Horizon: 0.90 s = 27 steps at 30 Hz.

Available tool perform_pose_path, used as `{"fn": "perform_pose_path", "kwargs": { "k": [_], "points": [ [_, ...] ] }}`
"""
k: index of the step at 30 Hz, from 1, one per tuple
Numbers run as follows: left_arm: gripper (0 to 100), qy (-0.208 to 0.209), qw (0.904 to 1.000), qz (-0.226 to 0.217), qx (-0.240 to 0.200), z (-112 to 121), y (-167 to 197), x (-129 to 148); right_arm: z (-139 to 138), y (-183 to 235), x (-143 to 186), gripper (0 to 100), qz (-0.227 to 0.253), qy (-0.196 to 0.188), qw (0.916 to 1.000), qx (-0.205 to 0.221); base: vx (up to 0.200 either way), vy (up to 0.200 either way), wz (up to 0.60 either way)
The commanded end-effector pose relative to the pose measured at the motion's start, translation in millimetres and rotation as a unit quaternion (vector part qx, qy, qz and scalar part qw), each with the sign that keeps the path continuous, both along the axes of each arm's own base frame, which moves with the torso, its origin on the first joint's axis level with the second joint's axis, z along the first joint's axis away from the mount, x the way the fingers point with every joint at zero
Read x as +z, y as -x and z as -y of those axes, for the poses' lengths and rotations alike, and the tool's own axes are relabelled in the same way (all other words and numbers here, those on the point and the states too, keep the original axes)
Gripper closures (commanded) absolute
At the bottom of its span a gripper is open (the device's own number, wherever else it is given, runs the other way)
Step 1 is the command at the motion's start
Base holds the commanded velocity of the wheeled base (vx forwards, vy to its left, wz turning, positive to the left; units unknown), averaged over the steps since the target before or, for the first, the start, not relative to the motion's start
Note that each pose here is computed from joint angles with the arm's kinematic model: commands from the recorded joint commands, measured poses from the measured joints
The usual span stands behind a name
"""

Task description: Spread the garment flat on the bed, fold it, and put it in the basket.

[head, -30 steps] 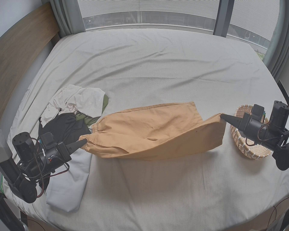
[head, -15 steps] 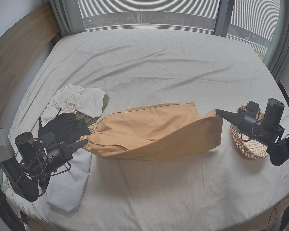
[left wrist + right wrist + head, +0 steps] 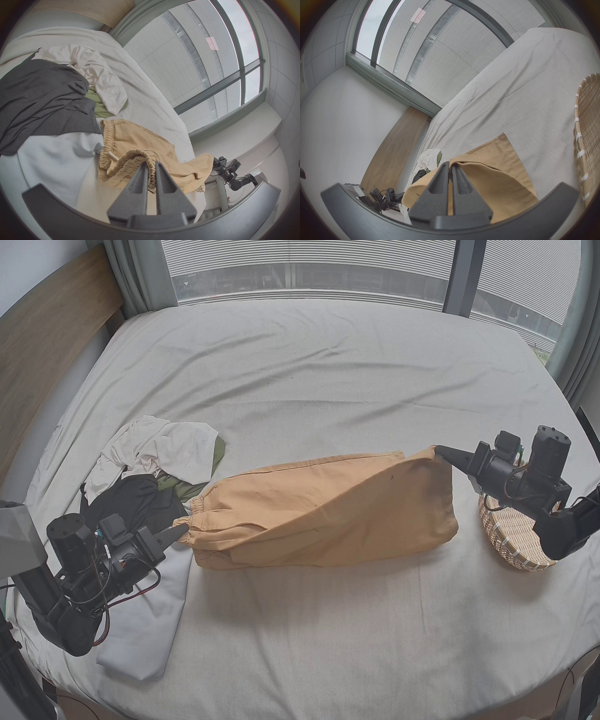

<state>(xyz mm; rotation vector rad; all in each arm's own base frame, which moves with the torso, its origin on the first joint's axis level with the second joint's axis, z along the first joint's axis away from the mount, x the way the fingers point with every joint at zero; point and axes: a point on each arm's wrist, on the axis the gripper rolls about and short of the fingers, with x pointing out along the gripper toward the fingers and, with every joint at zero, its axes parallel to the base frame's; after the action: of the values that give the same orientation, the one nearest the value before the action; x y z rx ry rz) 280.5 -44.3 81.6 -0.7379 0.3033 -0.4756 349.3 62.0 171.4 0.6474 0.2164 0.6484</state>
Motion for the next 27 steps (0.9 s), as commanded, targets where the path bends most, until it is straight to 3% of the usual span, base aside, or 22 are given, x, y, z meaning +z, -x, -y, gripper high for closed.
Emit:
{"fn": "perform_pose_path", "kwargs": {
  "k": [1, 12, 27],
  "points": [
    [100, -0.003, 0.9998, -0.015, 0.009, 2.5, -9.6, -12.5, -2.4, -15.3, -11.8, 100, -0.009, 0.001, 1.0000, 0.000, 0.000, 0.000, 0.00],
    [100, 0.025, 0.9992, -0.011, 0.029, 2.3, -27.2, -11.8, -7.8, -39.9, -12.7, 100, 0.011, -0.001, 0.9999, 0.002, 0.000, 0.000, 0.00],
    [100, 0.026, 0.9983, 0.002, 0.052, 5.6, -54.1, -21.8, -13.5, -56.4, -15.1, 100, 0.039, -0.003, 0.9992, 0.006, 0.000, 0.000, 0.00]
  ]
}}
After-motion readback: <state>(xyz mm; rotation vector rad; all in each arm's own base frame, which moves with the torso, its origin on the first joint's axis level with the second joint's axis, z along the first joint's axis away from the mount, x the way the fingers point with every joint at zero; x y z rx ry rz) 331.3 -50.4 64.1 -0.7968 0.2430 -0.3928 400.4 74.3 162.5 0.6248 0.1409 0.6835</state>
